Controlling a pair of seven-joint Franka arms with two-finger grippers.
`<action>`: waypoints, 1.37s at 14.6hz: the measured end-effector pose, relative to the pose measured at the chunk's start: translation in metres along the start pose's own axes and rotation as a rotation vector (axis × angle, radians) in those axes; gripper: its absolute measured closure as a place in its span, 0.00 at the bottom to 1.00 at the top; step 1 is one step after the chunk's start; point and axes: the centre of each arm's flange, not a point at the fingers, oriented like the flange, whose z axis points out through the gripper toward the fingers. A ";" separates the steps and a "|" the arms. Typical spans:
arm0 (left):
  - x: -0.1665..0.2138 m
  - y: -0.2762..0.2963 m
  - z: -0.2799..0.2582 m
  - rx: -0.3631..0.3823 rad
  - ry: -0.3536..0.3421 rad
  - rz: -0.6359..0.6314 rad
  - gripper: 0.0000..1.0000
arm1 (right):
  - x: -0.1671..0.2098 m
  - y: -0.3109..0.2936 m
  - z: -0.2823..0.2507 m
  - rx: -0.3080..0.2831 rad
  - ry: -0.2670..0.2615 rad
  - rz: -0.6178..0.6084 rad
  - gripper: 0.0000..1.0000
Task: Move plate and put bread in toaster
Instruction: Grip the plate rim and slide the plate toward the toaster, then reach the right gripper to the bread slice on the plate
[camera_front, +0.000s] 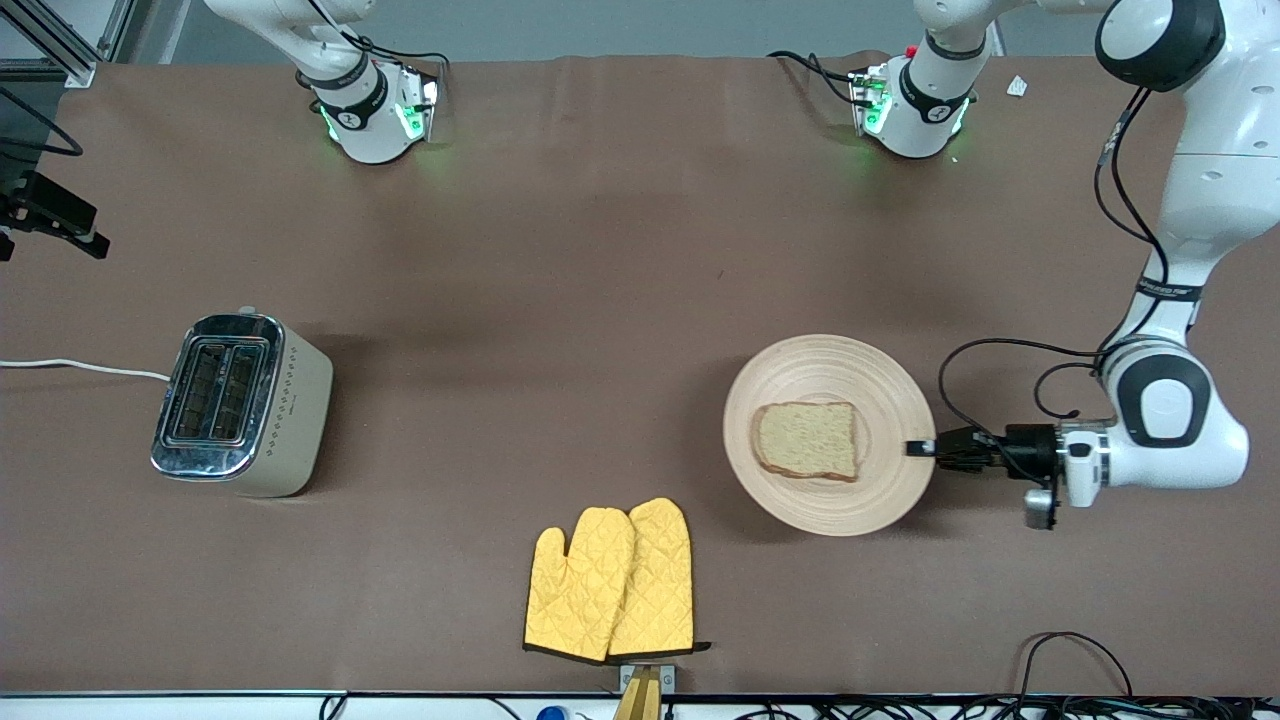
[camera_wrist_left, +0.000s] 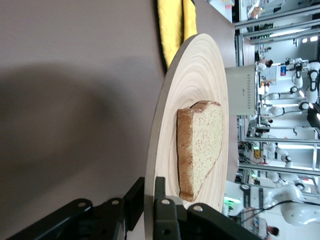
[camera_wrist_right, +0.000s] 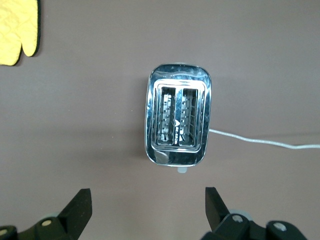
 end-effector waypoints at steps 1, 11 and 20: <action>0.005 0.019 0.021 0.003 -0.031 -0.015 0.88 | 0.001 0.000 -0.001 -0.002 0.012 -0.017 0.00; -0.006 0.110 0.241 0.117 -0.190 -0.057 0.88 | 0.004 0.004 0.003 -0.004 0.012 -0.032 0.00; -0.038 0.076 0.302 0.052 -0.148 -0.057 0.89 | 0.019 0.014 0.037 -0.015 -0.054 -0.017 0.00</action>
